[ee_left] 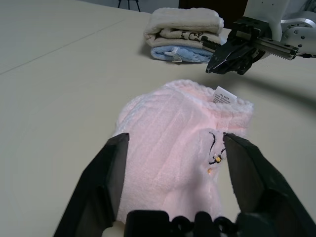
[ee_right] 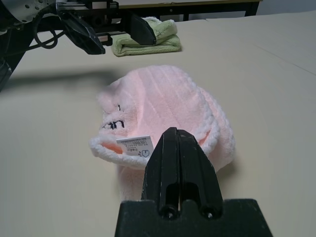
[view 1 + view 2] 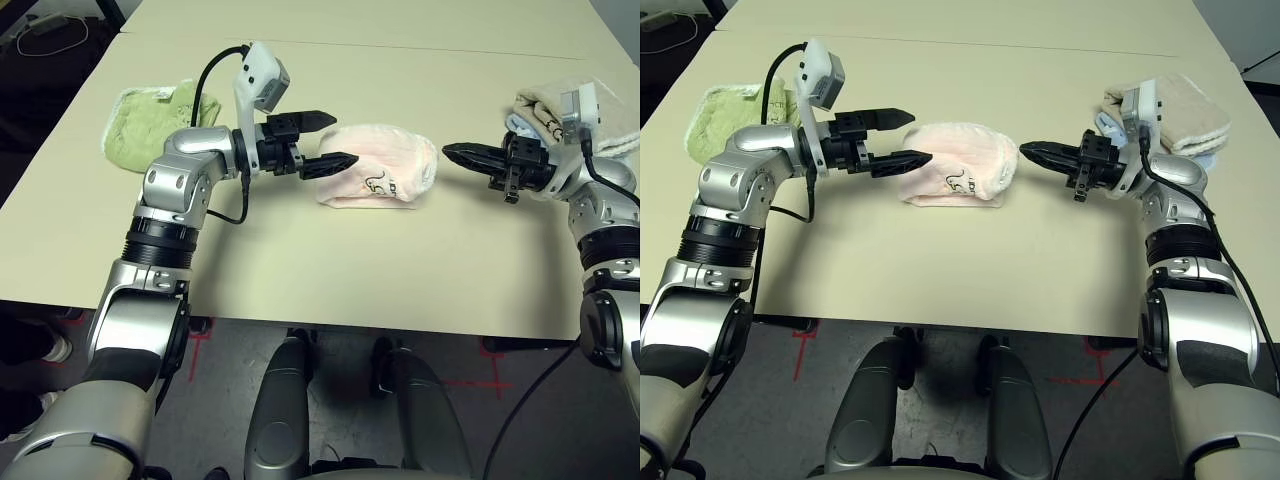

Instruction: Fold the towel and set it aside.

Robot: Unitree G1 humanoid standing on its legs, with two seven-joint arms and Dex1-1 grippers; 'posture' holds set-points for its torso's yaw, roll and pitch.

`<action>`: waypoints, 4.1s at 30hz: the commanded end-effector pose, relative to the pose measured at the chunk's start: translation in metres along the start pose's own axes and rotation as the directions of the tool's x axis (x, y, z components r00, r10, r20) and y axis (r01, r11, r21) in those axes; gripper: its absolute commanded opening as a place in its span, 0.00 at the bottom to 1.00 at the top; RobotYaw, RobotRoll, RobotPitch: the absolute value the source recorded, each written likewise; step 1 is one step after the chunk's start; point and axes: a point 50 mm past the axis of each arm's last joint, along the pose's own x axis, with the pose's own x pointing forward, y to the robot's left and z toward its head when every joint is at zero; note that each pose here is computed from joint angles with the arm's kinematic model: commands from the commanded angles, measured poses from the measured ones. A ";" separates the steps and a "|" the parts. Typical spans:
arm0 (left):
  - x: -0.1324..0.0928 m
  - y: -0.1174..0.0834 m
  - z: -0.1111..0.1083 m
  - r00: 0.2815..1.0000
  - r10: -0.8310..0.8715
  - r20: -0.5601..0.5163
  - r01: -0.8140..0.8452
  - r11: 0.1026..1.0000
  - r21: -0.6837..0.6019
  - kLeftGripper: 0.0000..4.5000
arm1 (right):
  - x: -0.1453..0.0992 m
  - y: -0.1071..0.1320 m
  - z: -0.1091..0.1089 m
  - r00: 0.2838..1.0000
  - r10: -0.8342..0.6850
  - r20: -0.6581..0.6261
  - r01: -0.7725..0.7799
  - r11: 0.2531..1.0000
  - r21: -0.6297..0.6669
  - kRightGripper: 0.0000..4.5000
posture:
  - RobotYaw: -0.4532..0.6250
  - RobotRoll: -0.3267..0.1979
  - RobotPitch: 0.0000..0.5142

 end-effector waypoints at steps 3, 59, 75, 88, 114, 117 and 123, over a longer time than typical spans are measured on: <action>-0.006 0.002 -0.004 1.000 -0.016 -0.007 0.016 1.000 0.027 0.44 | -0.001 0.000 0.001 1.000 0.004 0.000 -0.004 1.000 -0.007 0.00 | 0.54 0.62 0.44; 0.028 0.024 -0.012 1.000 -0.023 0.007 0.023 1.000 0.005 0.00 | 0.050 0.002 -0.013 1.000 0.007 0.029 -0.009 0.998 0.066 0.00 | 0.56 0.62 0.51; 0.042 0.016 -0.006 0.997 -0.057 0.050 0.058 0.998 -0.021 0.00 | 0.073 0.003 -0.026 0.988 -0.157 -0.005 0.157 0.984 0.087 0.00 | 0.55 0.62 0.51; 0.032 0.021 -0.041 0.995 0.081 -0.055 -0.084 0.996 -0.044 0.00 | 0.074 0.003 -0.026 0.986 -0.165 -0.007 0.165 0.983 0.081 0.00 | 0.54 0.62 0.51; 0.031 0.019 -0.093 0.950 0.184 -0.254 -0.218 0.969 -0.114 0.00 | 0.063 0.022 -0.081 0.924 -0.247 -0.291 0.300 0.942 0.151 0.00 | 0.53 0.62 0.51; 0.024 0.018 -0.097 0.947 0.158 -0.278 -0.191 0.977 -0.093 0.00 | 0.061 0.025 -0.083 0.925 -0.238 -0.295 0.290 0.946 0.145 0.00 | 0.53 0.62 0.50; 0.012 0.023 -0.095 0.946 0.192 -0.262 -0.221 0.971 -0.087 0.00 | 0.061 0.021 -0.075 0.942 -0.251 -0.222 0.287 0.946 0.148 0.00 | 0.54 0.62 0.50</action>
